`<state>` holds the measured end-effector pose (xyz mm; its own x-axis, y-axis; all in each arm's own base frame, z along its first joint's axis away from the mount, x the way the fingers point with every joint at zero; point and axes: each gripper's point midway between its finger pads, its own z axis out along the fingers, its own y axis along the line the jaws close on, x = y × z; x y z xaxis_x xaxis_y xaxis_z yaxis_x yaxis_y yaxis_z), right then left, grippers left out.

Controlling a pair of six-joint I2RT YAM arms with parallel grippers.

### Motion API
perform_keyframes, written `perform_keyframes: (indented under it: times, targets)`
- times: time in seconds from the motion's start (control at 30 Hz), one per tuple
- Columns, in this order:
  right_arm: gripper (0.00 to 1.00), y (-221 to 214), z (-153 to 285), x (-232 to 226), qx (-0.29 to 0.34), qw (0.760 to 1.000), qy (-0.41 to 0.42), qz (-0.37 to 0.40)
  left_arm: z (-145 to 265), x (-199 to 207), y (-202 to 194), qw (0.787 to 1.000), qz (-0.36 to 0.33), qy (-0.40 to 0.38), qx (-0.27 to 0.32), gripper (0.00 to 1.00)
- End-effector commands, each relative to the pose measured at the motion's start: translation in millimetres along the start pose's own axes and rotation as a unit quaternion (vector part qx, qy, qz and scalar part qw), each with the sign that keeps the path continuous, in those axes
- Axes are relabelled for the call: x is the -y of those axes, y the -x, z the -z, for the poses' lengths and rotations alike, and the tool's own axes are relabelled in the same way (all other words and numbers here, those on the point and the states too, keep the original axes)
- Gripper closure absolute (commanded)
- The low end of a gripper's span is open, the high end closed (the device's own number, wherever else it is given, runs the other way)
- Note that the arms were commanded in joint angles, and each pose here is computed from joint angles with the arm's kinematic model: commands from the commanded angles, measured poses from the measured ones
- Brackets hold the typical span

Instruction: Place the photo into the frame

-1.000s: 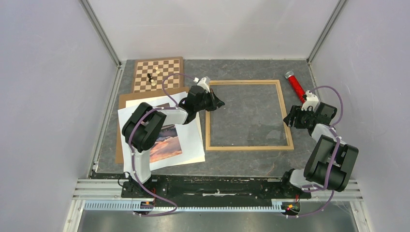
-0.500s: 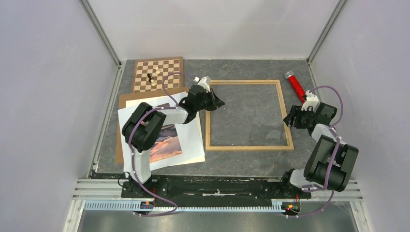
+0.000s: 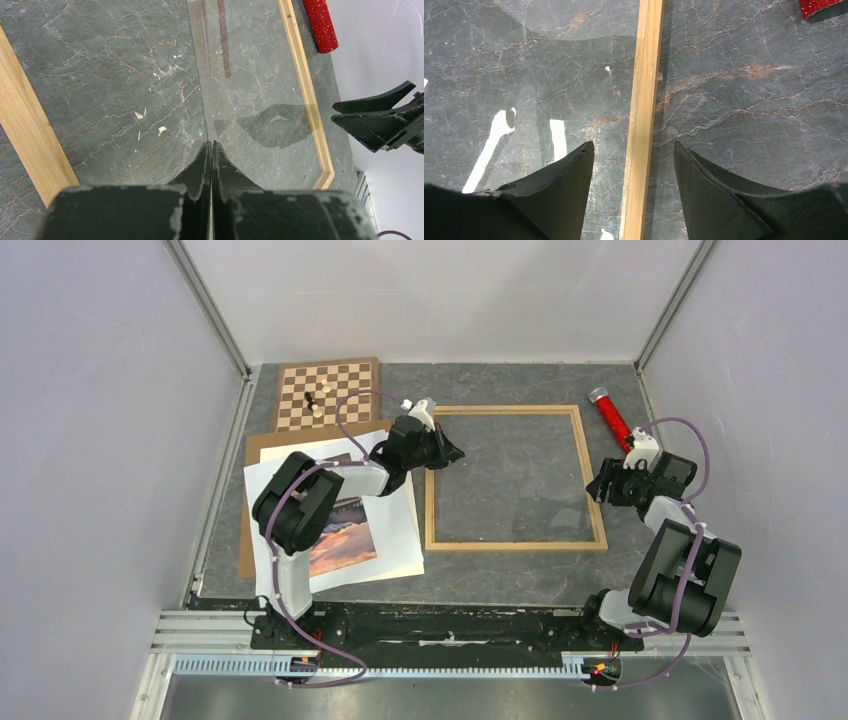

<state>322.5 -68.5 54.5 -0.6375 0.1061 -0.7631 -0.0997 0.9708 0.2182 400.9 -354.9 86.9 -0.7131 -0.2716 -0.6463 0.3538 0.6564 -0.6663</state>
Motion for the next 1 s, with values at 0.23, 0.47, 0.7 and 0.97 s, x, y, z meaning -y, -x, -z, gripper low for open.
perform_keyframes:
  times: [0.23, 0.47, 0.7, 0.97]
  targets:
    - [0.37, 2.4, -0.3, 2.0, 0.01, 1.0, -0.001, 0.012, 10.0, 21.6, 19.2, 0.999, -0.026, -0.024, 0.026, 0.98]
    - [0.37, 2.6, -1.1, 2.2, 0.01, 1.0, 0.0, 0.011, 12.9, 21.6, 21.4, 0.999, -0.031, -0.021, 0.03, 0.98]
    - [0.37, 2.1, 0.3, 1.8, 0.01, 1.0, -0.001, 0.014, 12.7, 20.4, 19.5, 0.999, -0.026, -0.019, 0.028, 0.98]
    - [0.37, 1.6, -0.1, 1.2, 0.01, 1.0, 0.001, 0.012, 14.0, 20.9, 20.0, 0.999, -0.026, -0.019, 0.029, 0.98]
